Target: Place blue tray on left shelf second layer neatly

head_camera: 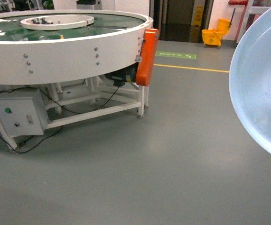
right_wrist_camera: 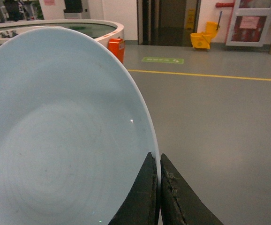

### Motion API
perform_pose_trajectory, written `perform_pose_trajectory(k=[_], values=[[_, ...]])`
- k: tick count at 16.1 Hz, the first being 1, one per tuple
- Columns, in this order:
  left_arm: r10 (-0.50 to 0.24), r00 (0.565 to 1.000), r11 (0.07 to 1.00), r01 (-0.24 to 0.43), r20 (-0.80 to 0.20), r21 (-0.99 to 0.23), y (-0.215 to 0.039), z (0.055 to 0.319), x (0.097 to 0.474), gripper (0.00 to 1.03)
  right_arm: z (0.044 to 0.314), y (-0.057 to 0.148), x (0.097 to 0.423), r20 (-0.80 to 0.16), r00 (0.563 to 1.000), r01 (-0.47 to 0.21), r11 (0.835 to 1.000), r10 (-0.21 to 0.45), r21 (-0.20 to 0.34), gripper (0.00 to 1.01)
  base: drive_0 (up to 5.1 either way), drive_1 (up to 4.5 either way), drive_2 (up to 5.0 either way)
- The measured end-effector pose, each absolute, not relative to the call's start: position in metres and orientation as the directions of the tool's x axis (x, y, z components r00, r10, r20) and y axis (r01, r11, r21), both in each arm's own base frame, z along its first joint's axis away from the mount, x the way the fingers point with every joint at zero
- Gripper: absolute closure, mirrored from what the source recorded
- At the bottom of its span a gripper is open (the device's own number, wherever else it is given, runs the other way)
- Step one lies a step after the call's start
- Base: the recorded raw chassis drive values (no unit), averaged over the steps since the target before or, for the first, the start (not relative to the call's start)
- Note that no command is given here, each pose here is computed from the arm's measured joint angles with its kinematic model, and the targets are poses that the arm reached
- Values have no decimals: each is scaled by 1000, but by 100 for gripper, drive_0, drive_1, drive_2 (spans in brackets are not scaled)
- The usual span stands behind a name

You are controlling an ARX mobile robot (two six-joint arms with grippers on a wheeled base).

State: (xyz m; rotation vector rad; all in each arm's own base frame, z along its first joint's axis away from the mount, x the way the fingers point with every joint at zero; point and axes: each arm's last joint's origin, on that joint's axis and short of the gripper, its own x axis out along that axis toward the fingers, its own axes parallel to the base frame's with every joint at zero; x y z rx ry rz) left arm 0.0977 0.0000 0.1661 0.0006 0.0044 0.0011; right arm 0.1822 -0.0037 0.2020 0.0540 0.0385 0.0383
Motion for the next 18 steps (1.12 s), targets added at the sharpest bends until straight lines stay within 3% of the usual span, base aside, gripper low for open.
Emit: perform_pose_trajectory(k=[13, 18], values=[[0, 1000, 1000, 0, -7, 0, 0, 166, 98, 5, 202, -4, 182, -34, 999, -35, 998, 37, 54, 99, 95, 23, -687], [0, 1000, 1000, 0, -5, 0, 0, 166, 98, 5, 202, -4, 182, -36, 999, -33, 998, 35, 55, 99, -154, -154, -154]])
